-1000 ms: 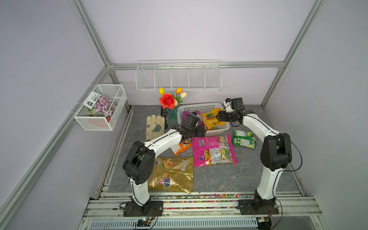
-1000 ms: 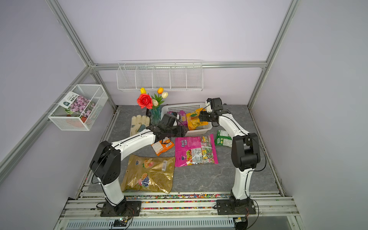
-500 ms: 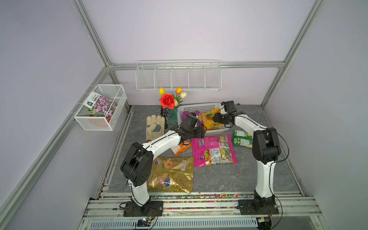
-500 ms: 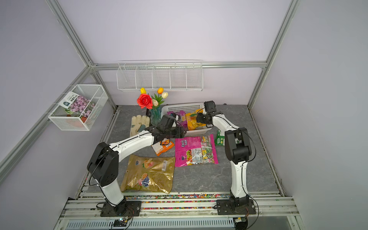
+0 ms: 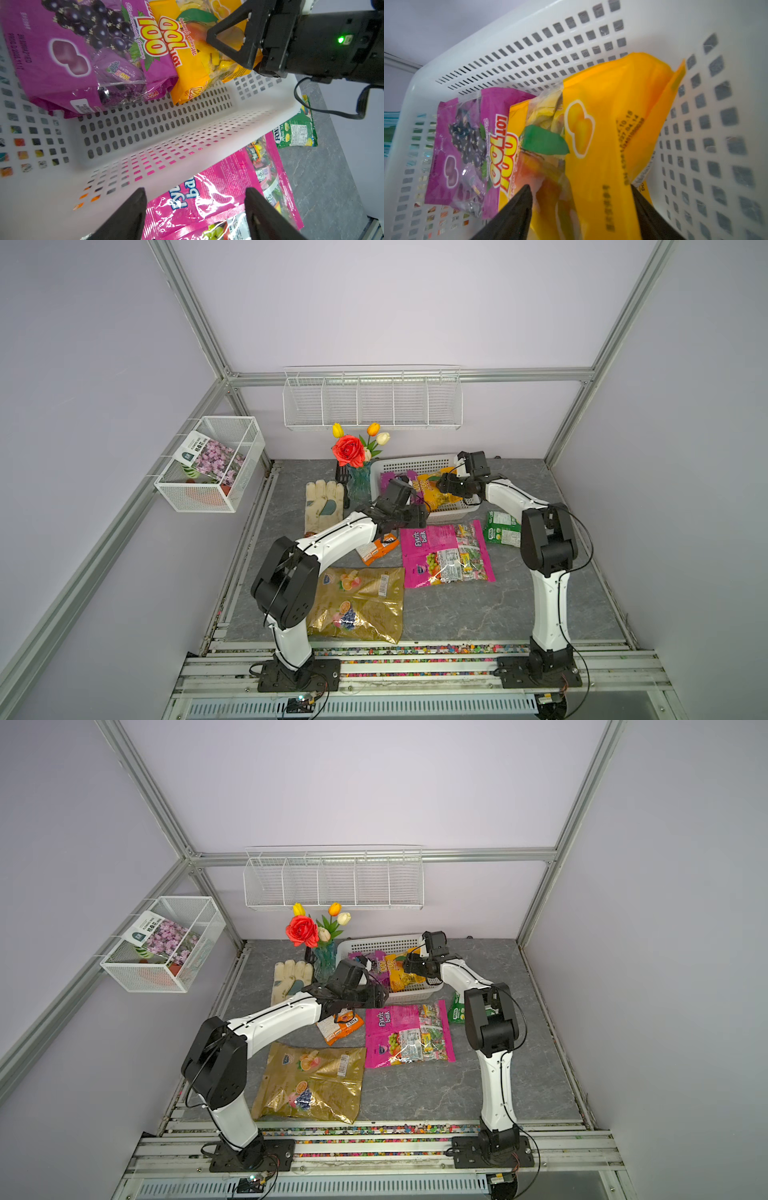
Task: Put the candies in the basket
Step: Place the candy in the basket.
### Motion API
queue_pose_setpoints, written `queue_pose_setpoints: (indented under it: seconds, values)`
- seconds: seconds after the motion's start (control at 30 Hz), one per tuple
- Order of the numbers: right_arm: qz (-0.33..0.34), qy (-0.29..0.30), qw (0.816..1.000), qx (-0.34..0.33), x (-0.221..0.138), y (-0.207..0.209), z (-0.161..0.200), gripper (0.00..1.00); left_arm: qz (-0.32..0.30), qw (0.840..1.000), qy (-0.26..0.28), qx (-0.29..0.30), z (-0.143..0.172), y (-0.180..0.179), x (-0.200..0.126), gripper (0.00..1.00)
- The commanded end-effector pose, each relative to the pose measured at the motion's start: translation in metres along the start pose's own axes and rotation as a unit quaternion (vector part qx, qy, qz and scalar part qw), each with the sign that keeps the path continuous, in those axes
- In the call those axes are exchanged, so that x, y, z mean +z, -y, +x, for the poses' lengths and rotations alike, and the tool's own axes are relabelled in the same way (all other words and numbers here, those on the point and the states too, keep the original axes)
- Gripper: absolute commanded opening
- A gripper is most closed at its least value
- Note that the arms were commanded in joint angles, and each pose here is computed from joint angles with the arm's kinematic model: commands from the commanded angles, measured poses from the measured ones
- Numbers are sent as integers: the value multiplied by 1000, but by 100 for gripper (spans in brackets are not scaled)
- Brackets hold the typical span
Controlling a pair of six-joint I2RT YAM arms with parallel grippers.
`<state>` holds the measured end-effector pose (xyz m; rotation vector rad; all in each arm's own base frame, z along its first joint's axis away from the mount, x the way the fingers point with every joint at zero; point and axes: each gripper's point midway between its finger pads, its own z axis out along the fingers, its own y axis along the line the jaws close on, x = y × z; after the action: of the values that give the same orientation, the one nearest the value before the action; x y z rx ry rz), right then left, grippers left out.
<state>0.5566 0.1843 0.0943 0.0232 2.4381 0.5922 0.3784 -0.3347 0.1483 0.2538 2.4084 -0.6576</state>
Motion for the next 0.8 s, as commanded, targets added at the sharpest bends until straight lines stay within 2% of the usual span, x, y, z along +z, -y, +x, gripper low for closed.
queue_pose_setpoints:
  seconds: [0.0,0.23,0.37,0.57,0.77]
  values:
    - [54,13,998,-20,-36,12,-15,75,-53,998,-20,-32,9,-30,-2,78]
    - [111,-25,990,-86,-80,17,-4,76,-54,998,-18,-35,9,-32,-5,78]
    - [126,-75,974,-175,-91,10,18,75,-66,997,-21,-34,11,-36,-3,78]
    - [135,-121,935,-306,-81,7,36,78,-77,996,-25,-33,10,-40,5,78]
    - [175,-115,907,-366,-55,18,22,80,-77,996,-27,-32,9,-40,7,78]
